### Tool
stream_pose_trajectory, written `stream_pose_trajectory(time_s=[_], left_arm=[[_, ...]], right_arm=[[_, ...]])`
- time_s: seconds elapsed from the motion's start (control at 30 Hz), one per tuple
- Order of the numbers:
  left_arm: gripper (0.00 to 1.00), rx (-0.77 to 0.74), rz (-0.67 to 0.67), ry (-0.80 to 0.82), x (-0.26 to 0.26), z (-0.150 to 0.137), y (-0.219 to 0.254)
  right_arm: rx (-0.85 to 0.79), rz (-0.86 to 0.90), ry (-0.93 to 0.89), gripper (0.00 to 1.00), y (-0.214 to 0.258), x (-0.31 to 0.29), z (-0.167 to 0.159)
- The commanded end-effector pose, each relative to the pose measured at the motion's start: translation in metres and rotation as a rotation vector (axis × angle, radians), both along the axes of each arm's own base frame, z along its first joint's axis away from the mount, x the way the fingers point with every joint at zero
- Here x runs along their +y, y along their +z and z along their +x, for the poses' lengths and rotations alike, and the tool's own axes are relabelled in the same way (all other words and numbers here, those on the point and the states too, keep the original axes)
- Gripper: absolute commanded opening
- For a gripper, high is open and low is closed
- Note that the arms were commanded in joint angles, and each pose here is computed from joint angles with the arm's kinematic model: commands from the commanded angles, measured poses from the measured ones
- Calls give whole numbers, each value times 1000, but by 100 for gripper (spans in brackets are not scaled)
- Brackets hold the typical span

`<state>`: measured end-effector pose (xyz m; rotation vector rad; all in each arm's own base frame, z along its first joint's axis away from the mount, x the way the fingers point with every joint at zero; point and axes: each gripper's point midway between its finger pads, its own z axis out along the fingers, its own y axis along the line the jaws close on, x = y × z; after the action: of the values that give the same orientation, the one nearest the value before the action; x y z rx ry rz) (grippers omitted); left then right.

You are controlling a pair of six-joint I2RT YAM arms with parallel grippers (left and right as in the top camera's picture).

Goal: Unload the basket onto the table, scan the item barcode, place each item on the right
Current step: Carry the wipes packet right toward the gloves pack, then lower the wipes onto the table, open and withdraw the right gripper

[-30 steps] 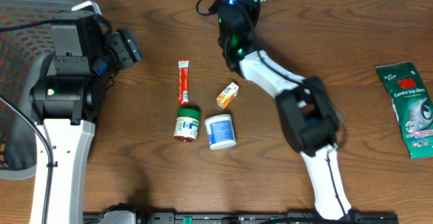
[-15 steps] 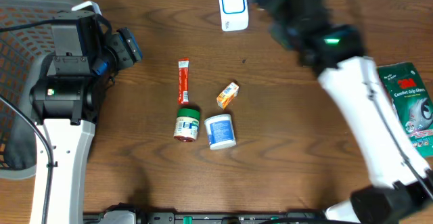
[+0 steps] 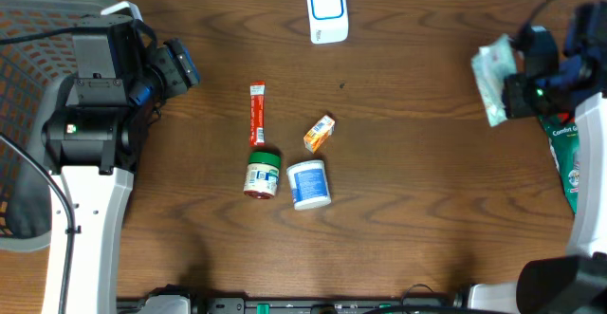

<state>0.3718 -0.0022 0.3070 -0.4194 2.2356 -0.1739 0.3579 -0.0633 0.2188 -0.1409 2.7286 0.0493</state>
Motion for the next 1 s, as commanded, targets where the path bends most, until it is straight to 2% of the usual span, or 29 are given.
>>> stream_pose_trajectory(time_s=[0.0,0.17,0.33,0.47,0.5,0.53,0.6,0.7,0.9,0.97], left_arm=[[82,0,9,-5,1,0,1],[82,0,9,-5,1,0,1],[82,0,9,-5,1,0,1],[82,0,9,-5,1,0,1],[82,0,9,-6,1,0,1],[82,0,9,-5,1,0,1],[82,0,9,-5,1,0,1],[82,0,9,-5,1,0,1],[82,0,9,-5,1,0,1],[82,0,9,-5,1,0,1]], right_arm=[[35,70,-131,1,-35,-22,-5],[-2,73,-244,2,-81,-56,-4],[-44,56,-310,9,-117,-81,-9],[-44,32,-361,13,-129,-97,-18],[-49,35,-368,21,-128,-100,-18],[-57,39,-382,41,-127,-102,-17],[-69,45,-404,69,-126,-105,-16],[-75,43,-411,99,-125,-108,-15],[-100,52,-417,99,-117,-112,-12],[-129,123,-378,91,-101,-100,-4]])
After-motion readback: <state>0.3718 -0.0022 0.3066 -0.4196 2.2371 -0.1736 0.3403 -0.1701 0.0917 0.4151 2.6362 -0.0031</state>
